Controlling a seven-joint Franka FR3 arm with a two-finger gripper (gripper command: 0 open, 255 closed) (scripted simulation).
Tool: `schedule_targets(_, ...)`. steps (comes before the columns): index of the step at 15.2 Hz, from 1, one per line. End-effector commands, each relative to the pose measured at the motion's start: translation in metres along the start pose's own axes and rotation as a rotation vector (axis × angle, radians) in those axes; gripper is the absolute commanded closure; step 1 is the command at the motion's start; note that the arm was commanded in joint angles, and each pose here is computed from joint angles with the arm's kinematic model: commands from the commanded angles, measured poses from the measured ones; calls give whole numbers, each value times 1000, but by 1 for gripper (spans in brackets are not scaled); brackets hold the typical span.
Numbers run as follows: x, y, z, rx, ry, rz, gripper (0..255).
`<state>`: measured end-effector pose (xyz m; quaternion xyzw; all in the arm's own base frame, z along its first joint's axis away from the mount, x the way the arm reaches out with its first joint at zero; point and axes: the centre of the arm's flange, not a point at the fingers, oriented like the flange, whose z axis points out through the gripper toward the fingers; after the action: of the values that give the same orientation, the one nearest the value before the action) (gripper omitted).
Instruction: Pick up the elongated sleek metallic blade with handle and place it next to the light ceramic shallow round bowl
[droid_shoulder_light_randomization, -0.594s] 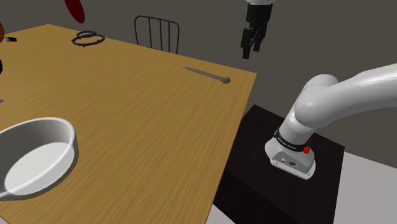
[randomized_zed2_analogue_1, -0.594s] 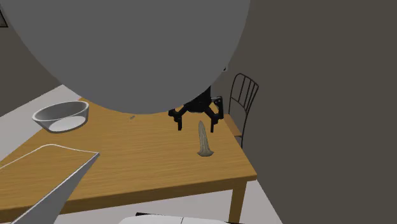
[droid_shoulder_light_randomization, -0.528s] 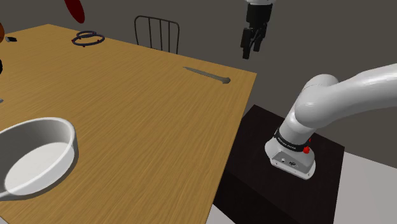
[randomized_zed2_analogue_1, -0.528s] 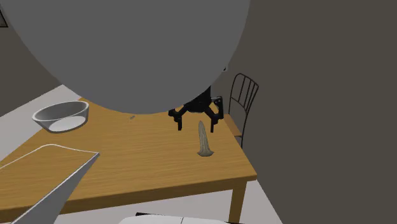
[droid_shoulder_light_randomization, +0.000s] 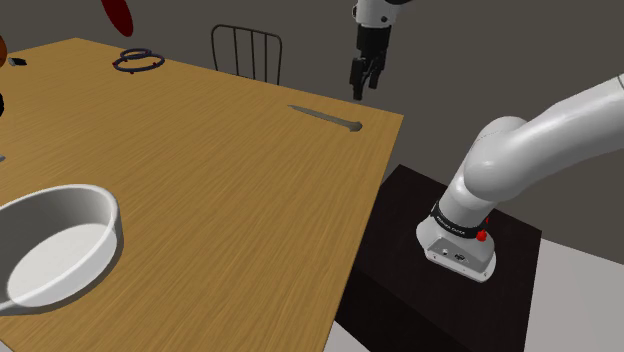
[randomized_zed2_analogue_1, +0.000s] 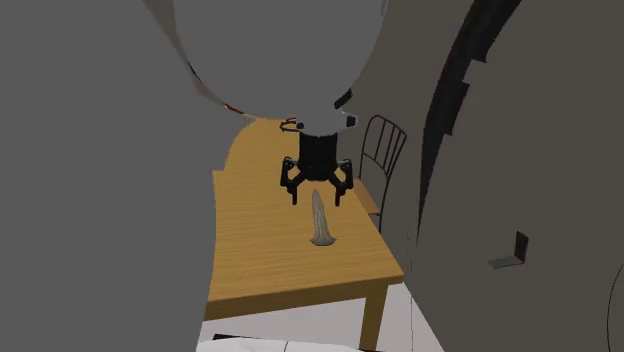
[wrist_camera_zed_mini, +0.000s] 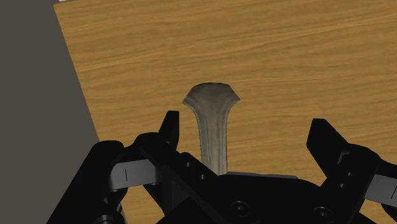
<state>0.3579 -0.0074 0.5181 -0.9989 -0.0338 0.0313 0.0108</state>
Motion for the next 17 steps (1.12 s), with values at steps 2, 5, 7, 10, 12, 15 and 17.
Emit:
schedule_targets(2,33,4,19,3,16,-27,0)
schedule_targets(5,66,8,37,7,30,-53,0)
schedule_targets(7,88,10,48,9,39,-70,0)
schedule_targets(10,122,12,65,13,53,-96,0)
schedule_targets(12,129,13,74,14,56,-101,0)
schedule_targets(15,130,13,89,14,56,-101,0)
schedule_targets(17,130,12,100,14,56,-101,0)
